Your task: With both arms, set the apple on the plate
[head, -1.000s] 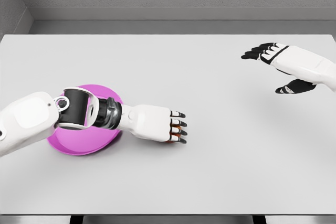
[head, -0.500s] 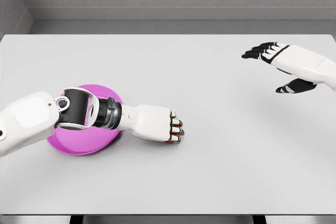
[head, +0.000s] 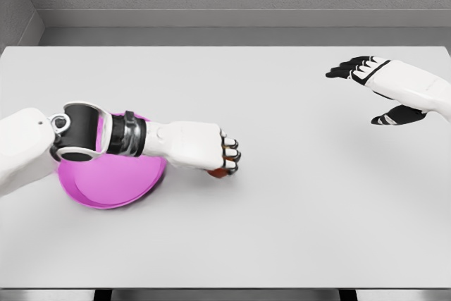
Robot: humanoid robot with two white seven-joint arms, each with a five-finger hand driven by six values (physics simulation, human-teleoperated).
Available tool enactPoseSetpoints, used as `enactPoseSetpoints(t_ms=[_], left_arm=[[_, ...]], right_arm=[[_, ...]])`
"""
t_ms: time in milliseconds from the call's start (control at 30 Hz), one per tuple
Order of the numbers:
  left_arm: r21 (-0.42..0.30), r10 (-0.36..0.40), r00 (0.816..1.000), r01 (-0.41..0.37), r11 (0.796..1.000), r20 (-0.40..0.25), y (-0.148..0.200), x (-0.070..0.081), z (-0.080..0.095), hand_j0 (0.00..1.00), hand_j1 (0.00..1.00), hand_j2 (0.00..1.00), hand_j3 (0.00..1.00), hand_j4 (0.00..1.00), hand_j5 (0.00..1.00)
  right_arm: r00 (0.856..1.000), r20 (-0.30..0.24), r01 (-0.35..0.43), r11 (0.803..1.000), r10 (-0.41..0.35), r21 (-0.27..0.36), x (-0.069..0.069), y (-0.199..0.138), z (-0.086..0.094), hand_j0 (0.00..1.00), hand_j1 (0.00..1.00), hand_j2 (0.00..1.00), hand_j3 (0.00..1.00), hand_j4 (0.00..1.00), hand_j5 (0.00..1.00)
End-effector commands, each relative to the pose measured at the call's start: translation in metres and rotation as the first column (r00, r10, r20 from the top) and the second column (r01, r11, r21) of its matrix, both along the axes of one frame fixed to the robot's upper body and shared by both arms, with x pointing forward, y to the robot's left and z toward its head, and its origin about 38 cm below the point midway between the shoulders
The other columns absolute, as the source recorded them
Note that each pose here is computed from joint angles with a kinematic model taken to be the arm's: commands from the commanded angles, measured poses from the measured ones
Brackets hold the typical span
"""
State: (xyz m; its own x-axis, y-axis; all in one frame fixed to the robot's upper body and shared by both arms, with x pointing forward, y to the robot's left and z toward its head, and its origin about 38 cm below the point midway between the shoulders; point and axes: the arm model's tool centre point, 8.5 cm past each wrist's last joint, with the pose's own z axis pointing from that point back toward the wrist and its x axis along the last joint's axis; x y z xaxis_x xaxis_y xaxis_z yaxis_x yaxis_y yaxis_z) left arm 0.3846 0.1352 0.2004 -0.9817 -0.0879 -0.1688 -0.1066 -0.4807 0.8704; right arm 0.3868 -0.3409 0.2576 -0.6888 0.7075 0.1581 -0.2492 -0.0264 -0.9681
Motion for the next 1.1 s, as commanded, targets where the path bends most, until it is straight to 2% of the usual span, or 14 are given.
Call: enactPoseSetpoints(t_ms=[0,167,267,500,600,633,667,700,733,967,1000,1033,1067], left_arm=[[-0.043,0.068,0.998,-0.069,0.997,-0.009,0.022,0.012,0.018,0.28,0.28,0.28,0.28,0.28,0.28],[-0.013,0.175,0.984,-0.174,0.985,0.046,0.071,0.023,0.038,0.28,0.28,0.28,0.28,0.28,0.28],[0.034,0.218,0.974,-0.221,0.975,0.063,0.096,0.023,0.039,0.28,0.28,0.28,0.28,0.28,0.28],[0.120,0.306,0.952,-0.307,0.944,0.027,0.142,0.012,0.014,0.30,0.30,0.30,0.30,0.30,0.30],[0.121,0.312,0.950,-0.313,0.942,0.025,0.144,0.013,0.013,0.33,0.33,0.33,0.33,0.33,0.33],[0.119,0.318,0.948,-0.319,0.940,0.028,0.145,0.015,0.014,0.40,0.40,0.40,0.40,0.40,0.40],[0.118,0.332,0.943,-0.333,0.935,0.029,0.149,0.017,0.015,0.56,0.56,0.56,0.56,0.56,0.56],[0.120,0.334,0.942,-0.334,0.935,0.026,0.149,0.017,0.013,0.87,0.87,0.87,0.87,0.87,0.87],[0.120,0.334,0.942,-0.335,0.935,0.024,0.150,0.017,0.013,1.00,1.00,1.00,1.00,1.00,1.00],[0.120,0.334,0.942,-0.335,0.935,0.024,0.150,0.017,0.013,1.00,1.00,1.00,1.00,1.00,1.00],[0.113,0.338,0.941,-0.338,0.935,0.019,0.150,0.017,0.014,1.00,1.00,1.00,1.00,1.00,1.00],[0.090,0.354,0.935,-0.354,0.931,0.019,0.155,0.019,0.022,1.00,1.00,1.00,1.00,1.00,1.00],[0.054,0.377,0.926,-0.375,0.925,-0.015,0.160,0.020,0.027,1.00,1.00,1.00,1.00,1.00,1.00]], right_arm=[[1.000,-0.001,0.001,1.000,-0.001,0.004,0.000,0.000,0.001,1.00,1.00,1.00,1.00,1.00,1.00],[1.000,-0.001,0.001,1.000,-0.001,0.004,0.000,0.000,0.001,1.00,1.00,1.00,1.00,1.00,1.00],[1.000,-0.001,0.001,1.000,-0.001,0.004,0.000,0.000,0.001,1.00,1.00,1.00,1.00,1.00,1.00],[1.000,0.000,0.000,1.000,0.000,0.004,0.000,0.000,0.001,1.00,1.00,1.00,1.00,1.00,1.00],[1.000,0.000,0.000,1.000,0.000,0.004,0.000,0.000,0.001,1.00,1.00,1.00,1.00,1.00,1.00],[1.000,0.000,0.000,1.000,0.000,0.004,0.000,0.000,0.001,1.00,1.00,1.00,1.00,1.00,1.00],[1.000,0.000,0.000,1.000,0.000,0.004,0.000,0.000,0.001,1.00,1.00,1.00,1.00,1.00,1.00],[1.000,0.000,-0.002,1.000,0.002,0.004,0.000,0.001,0.001,1.00,1.00,1.00,1.00,1.00,1.00],[1.000,0.001,-0.003,1.000,0.003,0.004,-0.001,0.001,0.001,1.00,1.00,1.00,1.00,1.00,1.00],[1.000,-0.001,-0.001,1.000,0.001,0.004,-0.001,0.001,0.001,1.00,1.00,1.00,1.00,1.00,1.00],[1.000,-0.001,-0.001,1.000,0.001,0.004,-0.001,0.001,0.001,1.00,1.00,1.00,1.00,1.00,1.00],[1.000,0.000,-0.003,1.000,0.003,0.004,-0.001,0.001,0.001,1.00,1.00,1.00,1.00,1.00,1.00],[1.000,0.000,-0.003,1.000,0.003,0.004,-0.001,0.001,0.001,1.00,1.00,1.00,1.00,1.00,1.00]])
